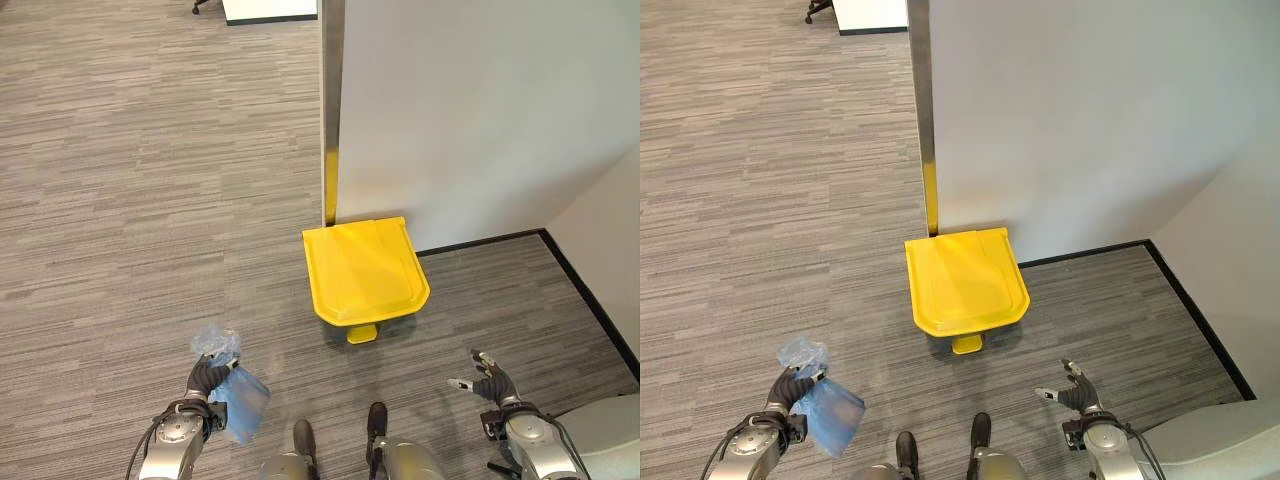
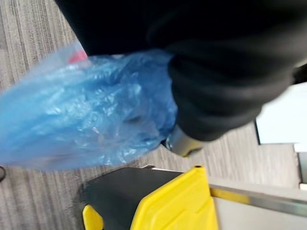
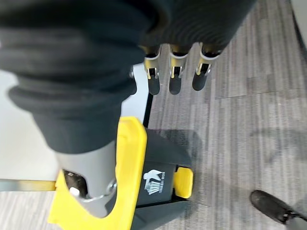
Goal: Gather garbage on tea table into small bin, then transfer packed bag to large trash can.
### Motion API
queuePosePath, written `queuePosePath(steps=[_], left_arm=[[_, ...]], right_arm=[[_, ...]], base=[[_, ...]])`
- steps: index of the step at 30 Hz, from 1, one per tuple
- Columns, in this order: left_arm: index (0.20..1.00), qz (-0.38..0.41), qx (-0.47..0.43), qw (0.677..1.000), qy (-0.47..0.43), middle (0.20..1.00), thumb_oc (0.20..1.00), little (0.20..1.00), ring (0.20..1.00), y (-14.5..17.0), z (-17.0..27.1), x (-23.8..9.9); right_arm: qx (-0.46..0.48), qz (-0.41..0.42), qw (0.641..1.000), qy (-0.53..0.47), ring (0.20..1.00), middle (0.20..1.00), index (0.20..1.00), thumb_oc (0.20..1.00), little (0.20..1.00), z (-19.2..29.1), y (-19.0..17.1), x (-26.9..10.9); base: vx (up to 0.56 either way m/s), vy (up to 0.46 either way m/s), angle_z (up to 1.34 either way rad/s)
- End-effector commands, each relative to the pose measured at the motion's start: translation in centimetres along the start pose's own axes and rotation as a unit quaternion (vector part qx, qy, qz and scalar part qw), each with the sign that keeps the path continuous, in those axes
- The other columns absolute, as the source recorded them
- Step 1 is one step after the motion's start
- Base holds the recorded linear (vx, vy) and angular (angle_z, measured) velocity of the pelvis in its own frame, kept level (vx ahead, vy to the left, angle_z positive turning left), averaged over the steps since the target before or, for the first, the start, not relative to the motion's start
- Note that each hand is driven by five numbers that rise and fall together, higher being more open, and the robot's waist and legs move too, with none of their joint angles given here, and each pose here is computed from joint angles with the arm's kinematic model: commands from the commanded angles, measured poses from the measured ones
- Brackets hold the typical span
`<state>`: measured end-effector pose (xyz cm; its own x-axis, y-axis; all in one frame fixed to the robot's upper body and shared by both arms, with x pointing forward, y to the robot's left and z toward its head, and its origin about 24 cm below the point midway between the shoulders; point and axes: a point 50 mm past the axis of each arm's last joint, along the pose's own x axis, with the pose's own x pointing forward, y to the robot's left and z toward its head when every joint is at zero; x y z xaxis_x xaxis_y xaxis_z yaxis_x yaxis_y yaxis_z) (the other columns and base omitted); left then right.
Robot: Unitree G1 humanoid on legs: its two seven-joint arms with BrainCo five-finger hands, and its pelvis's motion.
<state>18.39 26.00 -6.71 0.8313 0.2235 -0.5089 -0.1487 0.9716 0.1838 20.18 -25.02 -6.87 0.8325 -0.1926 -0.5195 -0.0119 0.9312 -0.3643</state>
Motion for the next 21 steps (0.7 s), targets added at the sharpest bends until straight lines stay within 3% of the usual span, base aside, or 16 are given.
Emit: queuePosePath(steps=[1, 9, 21], left_arm=[[0.2, 0.029, 0.018, 0.997, -0.066, 0.2, 0.2, 0.2, 0.2, 2.3, 2.8, 0.1], [0.2, 0.032, 0.011, 0.997, -0.073, 0.2, 0.2, 0.2, 0.2, 2.1, 3.3, 0.4], [0.2, 0.007, 0.011, 0.997, -0.077, 0.2, 0.2, 0.2, 0.2, 0.6, 3.6, 1.0]], right_arm=[[0.012, 0.011, 0.999, -0.049, 1.0, 1.0, 1.0, 1.0, 1.0, 2.5, 0.8, 0.6], [0.008, 0.008, 0.998, -0.059, 1.0, 1.0, 1.0, 1.0, 1.0, 3.1, 0.4, 0.7], [0.02, -0.043, 0.998, -0.033, 1.0, 1.0, 1.0, 1.0, 1.0, 1.3, -2.4, 0.0]], base=[[0.08, 0.22, -0.32], [0.19, 0.07, -0.05], [0.26, -0.108, 0.61]])
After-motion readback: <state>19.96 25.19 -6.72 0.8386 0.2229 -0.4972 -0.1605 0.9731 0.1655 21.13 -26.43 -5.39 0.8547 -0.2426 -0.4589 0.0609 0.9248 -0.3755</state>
